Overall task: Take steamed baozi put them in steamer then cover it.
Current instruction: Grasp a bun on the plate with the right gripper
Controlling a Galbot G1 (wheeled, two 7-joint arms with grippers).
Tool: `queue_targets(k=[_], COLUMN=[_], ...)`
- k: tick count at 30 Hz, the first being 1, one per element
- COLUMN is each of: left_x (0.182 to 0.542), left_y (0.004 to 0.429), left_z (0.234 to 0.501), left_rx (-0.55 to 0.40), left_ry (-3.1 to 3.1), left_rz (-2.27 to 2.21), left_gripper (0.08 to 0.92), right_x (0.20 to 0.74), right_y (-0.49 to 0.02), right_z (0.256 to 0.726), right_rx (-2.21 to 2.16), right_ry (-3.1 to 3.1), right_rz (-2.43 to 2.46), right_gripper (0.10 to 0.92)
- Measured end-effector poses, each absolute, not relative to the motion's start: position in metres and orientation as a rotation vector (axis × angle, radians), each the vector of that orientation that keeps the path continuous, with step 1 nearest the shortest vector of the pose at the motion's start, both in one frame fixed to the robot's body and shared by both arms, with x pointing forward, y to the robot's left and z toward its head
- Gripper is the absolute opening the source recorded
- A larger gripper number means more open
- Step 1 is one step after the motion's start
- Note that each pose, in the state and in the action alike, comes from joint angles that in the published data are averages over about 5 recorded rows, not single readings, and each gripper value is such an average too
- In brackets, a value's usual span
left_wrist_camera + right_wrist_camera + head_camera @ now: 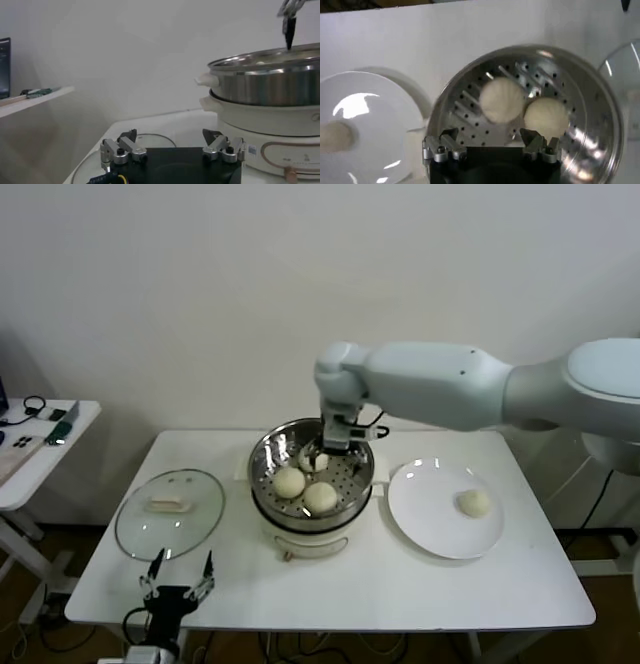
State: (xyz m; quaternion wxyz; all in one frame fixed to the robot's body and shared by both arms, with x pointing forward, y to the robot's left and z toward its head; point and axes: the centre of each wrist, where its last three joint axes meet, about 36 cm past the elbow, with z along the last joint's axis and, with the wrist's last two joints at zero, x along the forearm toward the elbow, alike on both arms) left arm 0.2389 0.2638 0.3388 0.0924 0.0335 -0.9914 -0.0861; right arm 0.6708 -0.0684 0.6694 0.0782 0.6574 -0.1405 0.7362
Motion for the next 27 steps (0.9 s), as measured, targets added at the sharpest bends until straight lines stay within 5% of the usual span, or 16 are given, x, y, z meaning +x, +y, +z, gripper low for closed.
queue_targets(k=[12,27], left_x=[0.241,0.235], left_y=[0.259,0.262], left_z=[0.339,0.34], left_rx=[0.086,0.108], left_ry=[-2.952,-2.942], left_rz=[-0.251,-0.264], left_gripper=[0.823,0.823], right_x=[0.68,0.669], right_y=[-0.235,-0.372], right_z=[0.671,0.58], right_rx=[1.582,1.272], right_ry=[-1.196,-1.333], right_rz=[1.75,1.46], right_gripper=[0.823,0.823])
